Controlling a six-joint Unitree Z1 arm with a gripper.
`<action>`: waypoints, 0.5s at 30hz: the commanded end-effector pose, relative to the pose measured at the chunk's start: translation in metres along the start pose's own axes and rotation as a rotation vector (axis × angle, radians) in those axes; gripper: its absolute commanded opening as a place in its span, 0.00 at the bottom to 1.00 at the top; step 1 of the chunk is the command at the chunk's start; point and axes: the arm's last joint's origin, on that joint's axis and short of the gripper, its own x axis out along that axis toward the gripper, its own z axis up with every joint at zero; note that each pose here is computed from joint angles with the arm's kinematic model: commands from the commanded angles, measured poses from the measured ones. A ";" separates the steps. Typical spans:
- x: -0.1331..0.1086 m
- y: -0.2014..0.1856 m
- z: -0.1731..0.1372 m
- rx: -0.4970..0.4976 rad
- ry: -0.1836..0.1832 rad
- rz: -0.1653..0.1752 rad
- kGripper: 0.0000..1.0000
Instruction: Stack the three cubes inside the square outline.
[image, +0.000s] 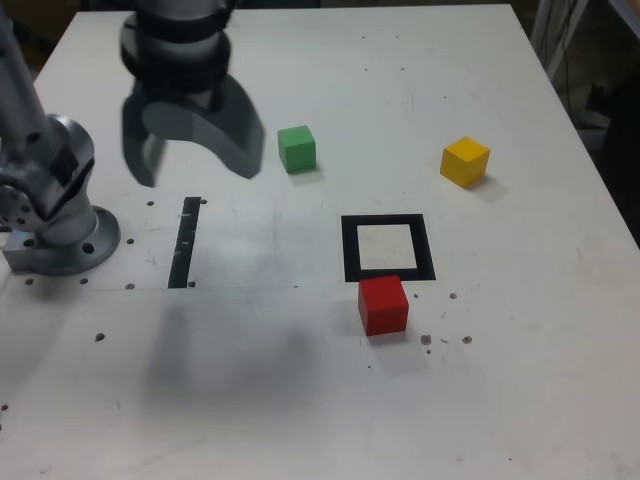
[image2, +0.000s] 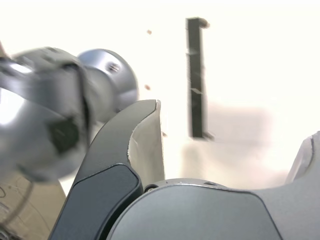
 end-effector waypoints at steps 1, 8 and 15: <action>-0.012 -0.010 0.017 0.003 -0.035 -0.014 0.96; -0.030 -0.045 0.062 -0.011 -0.078 -0.020 0.96; -0.031 -0.068 0.103 -0.008 -0.058 -0.030 0.96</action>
